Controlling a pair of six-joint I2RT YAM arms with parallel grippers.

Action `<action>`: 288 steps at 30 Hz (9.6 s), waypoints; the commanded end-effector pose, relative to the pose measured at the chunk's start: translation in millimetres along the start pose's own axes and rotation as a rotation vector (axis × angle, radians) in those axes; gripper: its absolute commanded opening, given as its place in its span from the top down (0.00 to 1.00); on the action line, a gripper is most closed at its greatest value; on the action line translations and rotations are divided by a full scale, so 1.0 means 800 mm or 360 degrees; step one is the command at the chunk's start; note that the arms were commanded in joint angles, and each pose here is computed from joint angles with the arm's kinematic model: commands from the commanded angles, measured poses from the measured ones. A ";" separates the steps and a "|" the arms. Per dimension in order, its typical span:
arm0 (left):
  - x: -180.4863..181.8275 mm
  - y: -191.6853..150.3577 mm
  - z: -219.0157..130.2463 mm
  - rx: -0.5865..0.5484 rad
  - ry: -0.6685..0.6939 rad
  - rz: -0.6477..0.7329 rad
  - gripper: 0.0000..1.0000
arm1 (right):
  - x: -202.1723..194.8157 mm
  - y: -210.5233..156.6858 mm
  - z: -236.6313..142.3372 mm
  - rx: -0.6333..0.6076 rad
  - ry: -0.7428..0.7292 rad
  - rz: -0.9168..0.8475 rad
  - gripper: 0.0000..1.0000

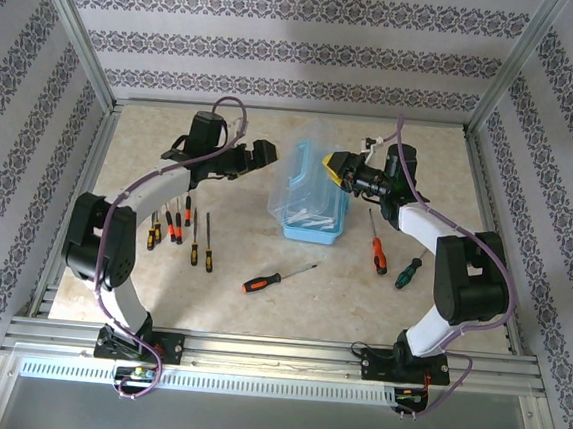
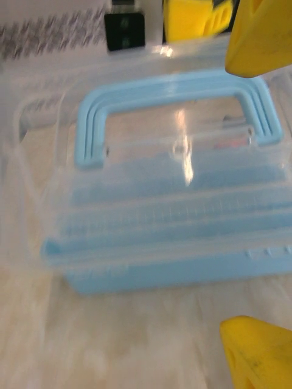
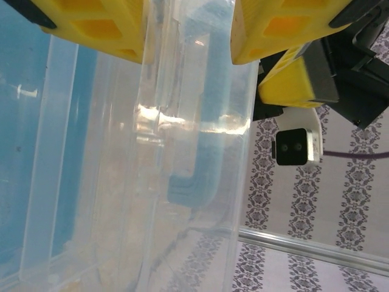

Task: Pack the tool kit

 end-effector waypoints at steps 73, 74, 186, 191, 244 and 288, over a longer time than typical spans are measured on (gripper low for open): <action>0.201 -0.062 -0.006 0.0381 0.0847 -0.0142 0.00 | 0.077 -0.012 0.028 0.0099 -0.0514 -0.0561 0.45; 0.204 -0.062 -0.006 0.0386 0.0858 -0.0141 0.00 | 0.054 0.004 0.008 0.0060 -0.0631 -0.0562 0.45; -0.123 -0.043 -0.058 -0.0269 -0.0556 0.0099 0.00 | -0.241 -0.076 -0.188 0.0146 -0.1819 -0.0134 0.51; -0.128 -0.041 -0.062 -0.0278 -0.0572 0.0109 0.00 | -0.246 -0.079 -0.187 0.0163 -0.1781 -0.0060 0.51; -0.121 -0.038 -0.072 -0.0321 -0.0450 0.0185 0.00 | -0.228 -0.094 -0.152 0.0200 -0.1845 -0.0294 0.77; -0.036 0.022 -0.108 -0.0553 -0.0228 -0.0116 0.00 | -0.104 0.012 0.027 0.0135 -0.1411 -0.0377 0.81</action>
Point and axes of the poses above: each hand's point on the last joint's axis, 136 mm out from that joint toward the fingers, its own z axis out along the fingers, its own x axis along the line the jaws close on, y = z × x, the point moved 1 cm from there along -z, back along the fingers, and after that the axes turned 5 degrees about z, right-handed, at the moved point
